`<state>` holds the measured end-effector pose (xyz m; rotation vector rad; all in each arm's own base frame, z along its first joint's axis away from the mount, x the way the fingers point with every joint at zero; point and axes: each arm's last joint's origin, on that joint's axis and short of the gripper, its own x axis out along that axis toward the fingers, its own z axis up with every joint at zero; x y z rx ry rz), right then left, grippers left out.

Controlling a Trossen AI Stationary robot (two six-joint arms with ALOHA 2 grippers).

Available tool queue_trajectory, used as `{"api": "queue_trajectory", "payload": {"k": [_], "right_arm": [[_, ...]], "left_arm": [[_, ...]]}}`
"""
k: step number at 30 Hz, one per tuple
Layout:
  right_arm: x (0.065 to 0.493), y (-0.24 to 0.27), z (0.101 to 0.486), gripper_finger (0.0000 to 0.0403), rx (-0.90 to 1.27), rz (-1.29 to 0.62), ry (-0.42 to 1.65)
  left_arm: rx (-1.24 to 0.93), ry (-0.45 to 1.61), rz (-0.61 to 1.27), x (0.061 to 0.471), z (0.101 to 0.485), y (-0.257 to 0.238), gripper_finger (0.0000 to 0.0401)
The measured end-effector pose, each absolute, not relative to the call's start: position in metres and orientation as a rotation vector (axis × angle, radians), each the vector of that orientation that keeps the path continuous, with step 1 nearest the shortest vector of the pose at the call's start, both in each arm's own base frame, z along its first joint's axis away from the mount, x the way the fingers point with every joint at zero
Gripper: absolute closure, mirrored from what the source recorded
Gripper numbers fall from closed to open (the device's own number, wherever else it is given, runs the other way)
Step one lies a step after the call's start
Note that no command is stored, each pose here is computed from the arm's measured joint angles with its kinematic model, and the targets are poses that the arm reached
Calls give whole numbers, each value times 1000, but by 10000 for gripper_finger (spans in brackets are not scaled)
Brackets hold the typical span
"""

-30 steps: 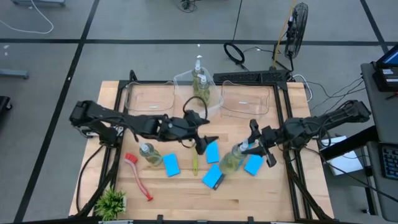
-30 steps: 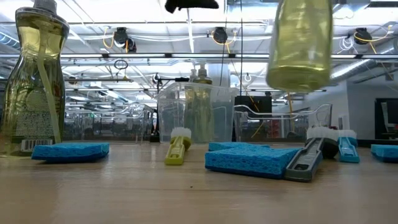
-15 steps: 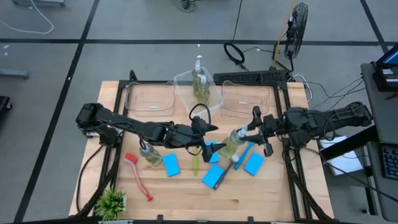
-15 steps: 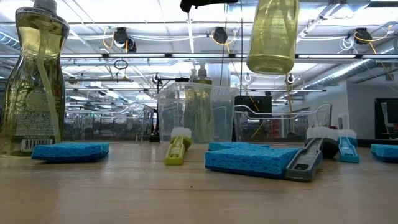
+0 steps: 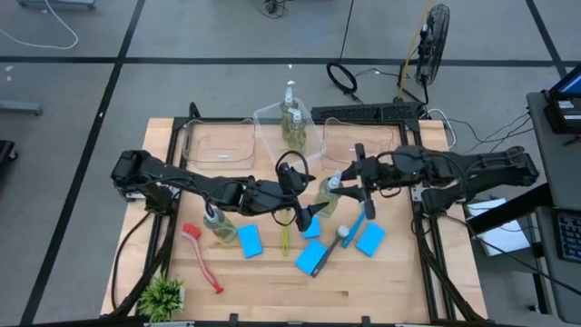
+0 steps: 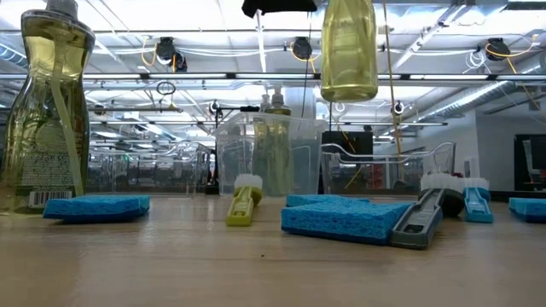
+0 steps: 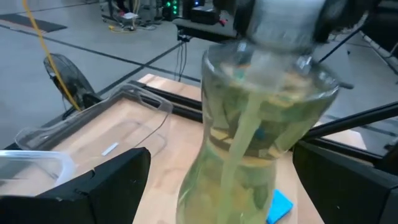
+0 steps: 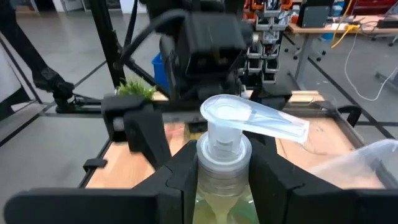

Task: Pick & Place Kitchen Sink Supplies
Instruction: Put the liquid dishwashing soap into the middle transparent bin

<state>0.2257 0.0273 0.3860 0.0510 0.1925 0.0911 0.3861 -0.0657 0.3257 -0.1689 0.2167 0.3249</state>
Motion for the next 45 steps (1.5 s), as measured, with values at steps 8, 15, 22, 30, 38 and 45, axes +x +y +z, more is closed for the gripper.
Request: {"api": "queue_trajectory", "payload": {"k": [8, 15, 22, 30, 38, 45], "right_arm": [[245, 30, 384, 300, 63, 86, 198], [257, 31, 383, 300, 80, 92, 156], [259, 31, 383, 300, 82, 87, 141], [259, 31, 383, 299, 117, 79, 140], [254, 30, 384, 284, 84, 66, 154], [233, 28, 391, 275, 60, 21, 177]], "left_arm": [[-177, 227, 293, 388, 325, -58, 9], [-216, 226, 263, 389, 326, -52, 9], [-215, 227, 262, 389, 326, -51, 45], [-159, 237, 252, 389, 325, -52, 221], [-76, 233, 350, 388, 326, -49, 226], [41, 180, 713, 374, 343, -33, 208]]}}
